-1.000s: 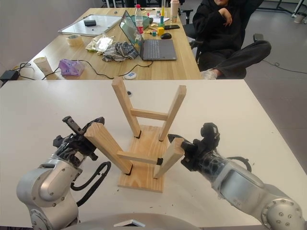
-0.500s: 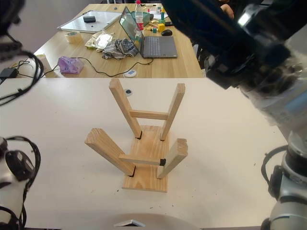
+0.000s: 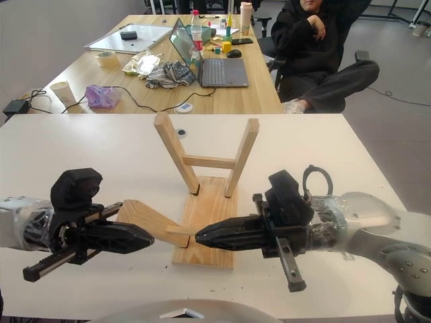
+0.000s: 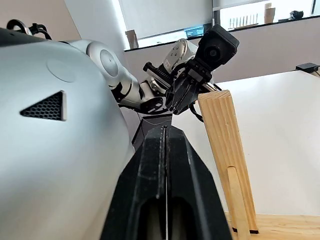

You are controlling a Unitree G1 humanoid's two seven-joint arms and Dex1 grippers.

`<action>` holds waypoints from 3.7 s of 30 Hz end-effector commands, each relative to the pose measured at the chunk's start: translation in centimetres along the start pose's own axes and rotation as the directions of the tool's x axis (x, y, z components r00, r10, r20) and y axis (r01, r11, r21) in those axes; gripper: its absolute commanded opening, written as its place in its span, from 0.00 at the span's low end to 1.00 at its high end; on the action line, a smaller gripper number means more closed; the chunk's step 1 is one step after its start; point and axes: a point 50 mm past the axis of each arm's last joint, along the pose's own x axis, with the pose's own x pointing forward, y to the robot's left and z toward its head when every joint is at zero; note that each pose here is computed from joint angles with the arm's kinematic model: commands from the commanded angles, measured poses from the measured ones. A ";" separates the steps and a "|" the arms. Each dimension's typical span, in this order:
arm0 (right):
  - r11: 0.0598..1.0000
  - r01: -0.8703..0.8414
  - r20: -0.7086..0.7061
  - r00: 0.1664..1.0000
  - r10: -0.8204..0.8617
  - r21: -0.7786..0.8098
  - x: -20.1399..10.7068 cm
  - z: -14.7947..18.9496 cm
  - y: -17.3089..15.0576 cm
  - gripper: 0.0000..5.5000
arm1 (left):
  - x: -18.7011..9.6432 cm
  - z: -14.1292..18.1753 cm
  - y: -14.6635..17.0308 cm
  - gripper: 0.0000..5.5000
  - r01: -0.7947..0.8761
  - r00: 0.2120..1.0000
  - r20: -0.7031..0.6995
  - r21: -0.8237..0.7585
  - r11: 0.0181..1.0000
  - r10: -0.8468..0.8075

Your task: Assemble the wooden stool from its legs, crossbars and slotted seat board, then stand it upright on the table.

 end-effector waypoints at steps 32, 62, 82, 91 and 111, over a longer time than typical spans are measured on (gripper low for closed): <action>0.943 0.326 -0.044 0.945 -0.324 0.069 -5.8 -1.3 -15.8 0.48 | -2.7 5.2 7.2 0.00 -0.563 0.787 0.419 0.190 0.805 0.452; 0.766 0.524 -0.408 0.649 -0.642 -0.371 -4.8 -10.9 -21.1 0.00 | 0.4 2.4 23.0 0.00 -0.428 0.660 -0.286 0.616 0.661 0.694; 0.318 0.708 -0.233 0.218 -0.948 -0.630 -7.4 -11.0 -24.5 0.00 | -9.8 6.0 8.2 0.00 -0.515 0.617 -0.133 0.677 0.526 0.775; 0.074 0.710 -0.053 0.052 -0.997 -0.700 -9.3 -10.8 -24.2 0.00 | -2.3 -1.0 9.7 0.00 -0.308 0.759 -0.414 0.452 0.837 0.503; 0.005 0.781 -0.014 -0.005 -1.000 -0.624 -11.3 -11.6 -23.2 0.00 | -7.8 -3.7 18.1 0.00 -0.954 0.284 0.086 0.130 0.272 0.955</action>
